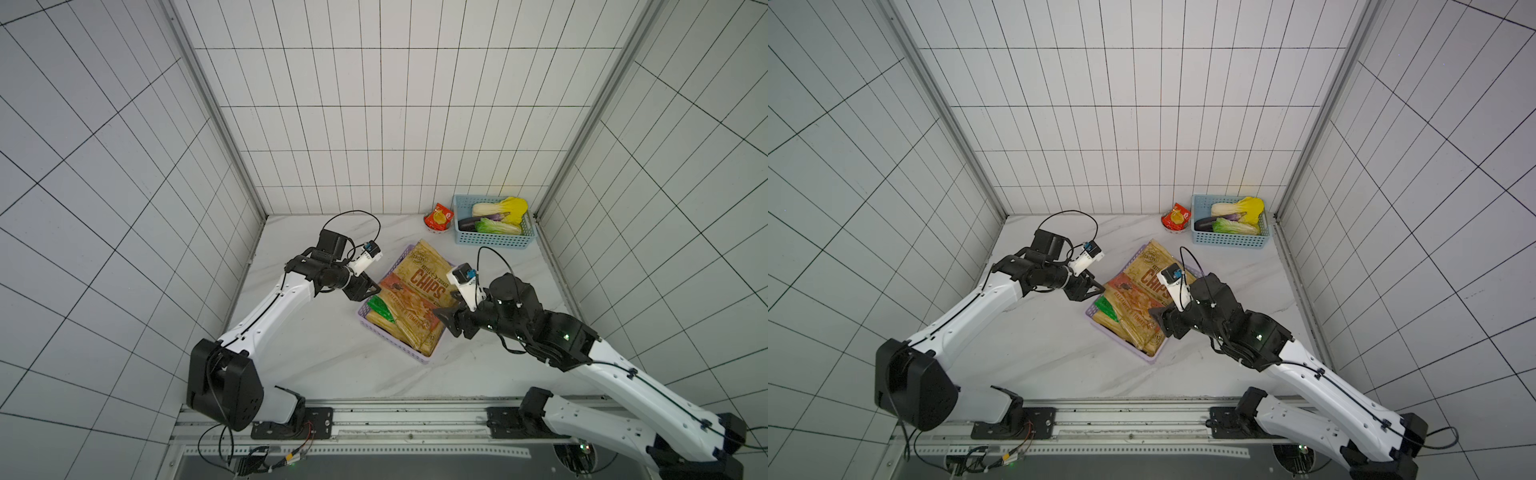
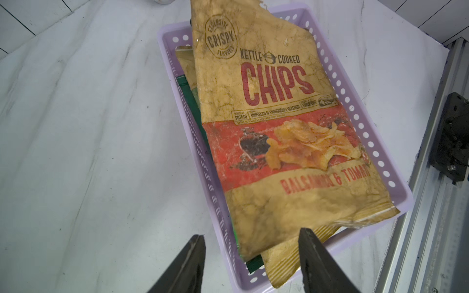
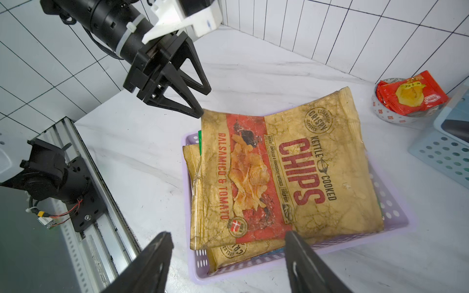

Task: Put the potato chips into the basket
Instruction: Place the potato chip in the basket.

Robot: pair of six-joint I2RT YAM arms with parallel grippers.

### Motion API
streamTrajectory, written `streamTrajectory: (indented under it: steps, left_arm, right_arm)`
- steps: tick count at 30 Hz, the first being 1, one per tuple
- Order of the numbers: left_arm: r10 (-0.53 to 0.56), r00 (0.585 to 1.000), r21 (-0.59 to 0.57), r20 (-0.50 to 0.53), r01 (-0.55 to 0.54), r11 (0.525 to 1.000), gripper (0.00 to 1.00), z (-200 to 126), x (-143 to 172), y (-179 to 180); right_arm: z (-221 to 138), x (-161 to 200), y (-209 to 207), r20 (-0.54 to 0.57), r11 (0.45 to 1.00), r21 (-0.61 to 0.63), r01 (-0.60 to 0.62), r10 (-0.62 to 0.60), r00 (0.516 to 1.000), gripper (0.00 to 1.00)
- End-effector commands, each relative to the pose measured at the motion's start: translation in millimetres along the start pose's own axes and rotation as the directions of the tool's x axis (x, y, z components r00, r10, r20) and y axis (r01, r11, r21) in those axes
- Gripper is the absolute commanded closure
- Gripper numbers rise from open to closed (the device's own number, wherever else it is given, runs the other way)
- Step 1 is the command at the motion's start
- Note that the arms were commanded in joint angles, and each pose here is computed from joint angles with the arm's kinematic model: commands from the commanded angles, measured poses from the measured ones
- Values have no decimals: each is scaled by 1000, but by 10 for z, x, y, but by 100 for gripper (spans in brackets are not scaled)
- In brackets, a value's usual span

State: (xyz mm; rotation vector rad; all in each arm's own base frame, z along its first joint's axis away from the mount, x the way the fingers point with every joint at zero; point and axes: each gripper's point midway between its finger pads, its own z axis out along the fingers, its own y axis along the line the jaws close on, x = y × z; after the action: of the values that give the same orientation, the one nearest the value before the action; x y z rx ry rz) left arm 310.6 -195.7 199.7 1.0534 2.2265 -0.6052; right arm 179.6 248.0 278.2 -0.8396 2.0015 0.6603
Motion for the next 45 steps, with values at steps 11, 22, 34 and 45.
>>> streamTrajectory:
  steps: [11, 22, 34, 45]
  left_arm:
    - [45, 984, 26, 174, -50, 998, 48, -191, -515, -69]
    - [-13, 993, -87, -113, 3, 996, 85, 744, 39, 169]
    - [-79, 973, 21, -219, 85, 996, 83, 923, 746, -111]
    - [-79, 979, 120, -186, 102, 988, 82, 817, 787, -412]
  right_arm:
    - [855, 352, 6, -177, 933, -87, -350, 331, 927, 47]
    - [1253, 632, 74, -260, 874, -123, -470, 429, 865, 74]
    - [1396, 933, -36, -332, 882, -31, -469, 434, 838, 72]
    - [1409, 1179, -235, -381, 891, 83, -447, 442, 812, 72]
